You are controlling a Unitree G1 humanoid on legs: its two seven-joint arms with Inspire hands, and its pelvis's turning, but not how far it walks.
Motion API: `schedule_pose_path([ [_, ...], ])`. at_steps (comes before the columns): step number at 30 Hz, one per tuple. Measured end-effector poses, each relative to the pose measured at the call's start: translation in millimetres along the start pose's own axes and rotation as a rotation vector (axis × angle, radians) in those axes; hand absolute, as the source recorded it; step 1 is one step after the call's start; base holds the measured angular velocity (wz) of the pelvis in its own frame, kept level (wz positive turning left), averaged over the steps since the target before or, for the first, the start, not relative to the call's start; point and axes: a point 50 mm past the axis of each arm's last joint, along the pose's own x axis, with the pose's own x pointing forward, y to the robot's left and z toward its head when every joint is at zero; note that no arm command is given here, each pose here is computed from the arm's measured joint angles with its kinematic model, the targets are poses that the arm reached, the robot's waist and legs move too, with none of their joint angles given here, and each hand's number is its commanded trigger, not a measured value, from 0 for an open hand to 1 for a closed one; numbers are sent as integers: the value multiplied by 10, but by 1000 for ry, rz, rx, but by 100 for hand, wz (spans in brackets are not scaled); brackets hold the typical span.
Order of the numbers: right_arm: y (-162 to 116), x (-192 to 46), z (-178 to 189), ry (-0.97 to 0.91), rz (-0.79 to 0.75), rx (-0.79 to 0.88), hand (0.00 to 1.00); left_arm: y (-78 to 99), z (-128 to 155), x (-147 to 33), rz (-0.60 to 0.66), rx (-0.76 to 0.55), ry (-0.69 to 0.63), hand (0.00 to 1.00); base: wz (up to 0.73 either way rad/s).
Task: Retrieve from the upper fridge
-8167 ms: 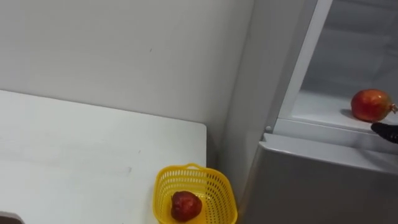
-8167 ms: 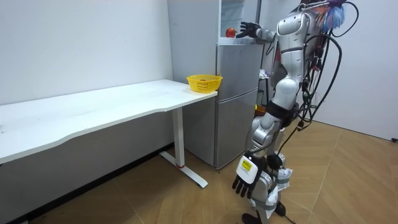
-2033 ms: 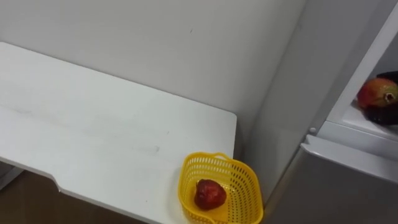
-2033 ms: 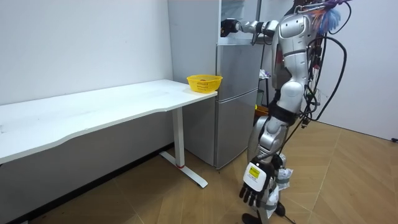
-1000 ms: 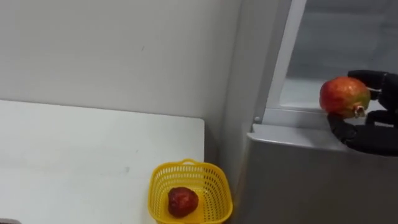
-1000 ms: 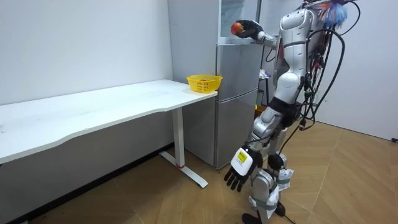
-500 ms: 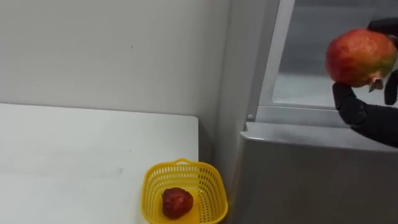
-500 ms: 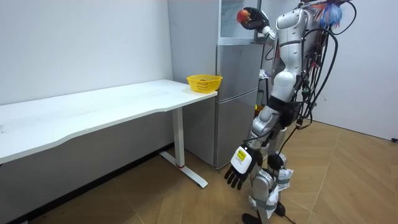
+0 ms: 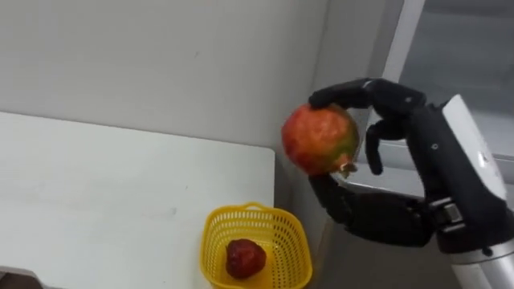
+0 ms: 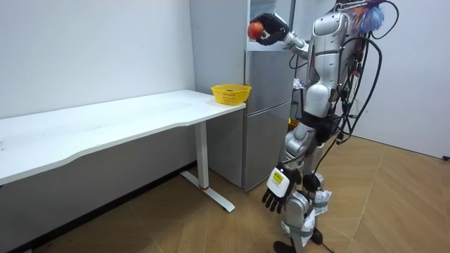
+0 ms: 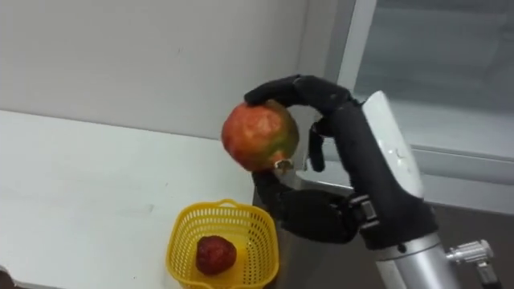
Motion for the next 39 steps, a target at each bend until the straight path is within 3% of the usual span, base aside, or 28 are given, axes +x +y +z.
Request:
schedule_pose_path([
  [14,408,67,-405,134,186,-80,100,72,47,9,-13,49,-14,0,5],
  [23,572,-44,-734,296,237,-84,100,99,125,19,-16,54,-30,0,0],
  [35,651,-112,-824,340,292,-77,100,106,170,25,-33,63,-31,0,1],
  [37,672,-136,-853,354,303,-76,52,101,147,24,-35,63,-19,0,3],
  [38,692,-158,-879,368,314,-75,0,100,143,24,-35,62,-17,0,6],
  [39,702,-168,-891,375,319,-76,0,99,140,23,-35,62,-16,0,7],
])
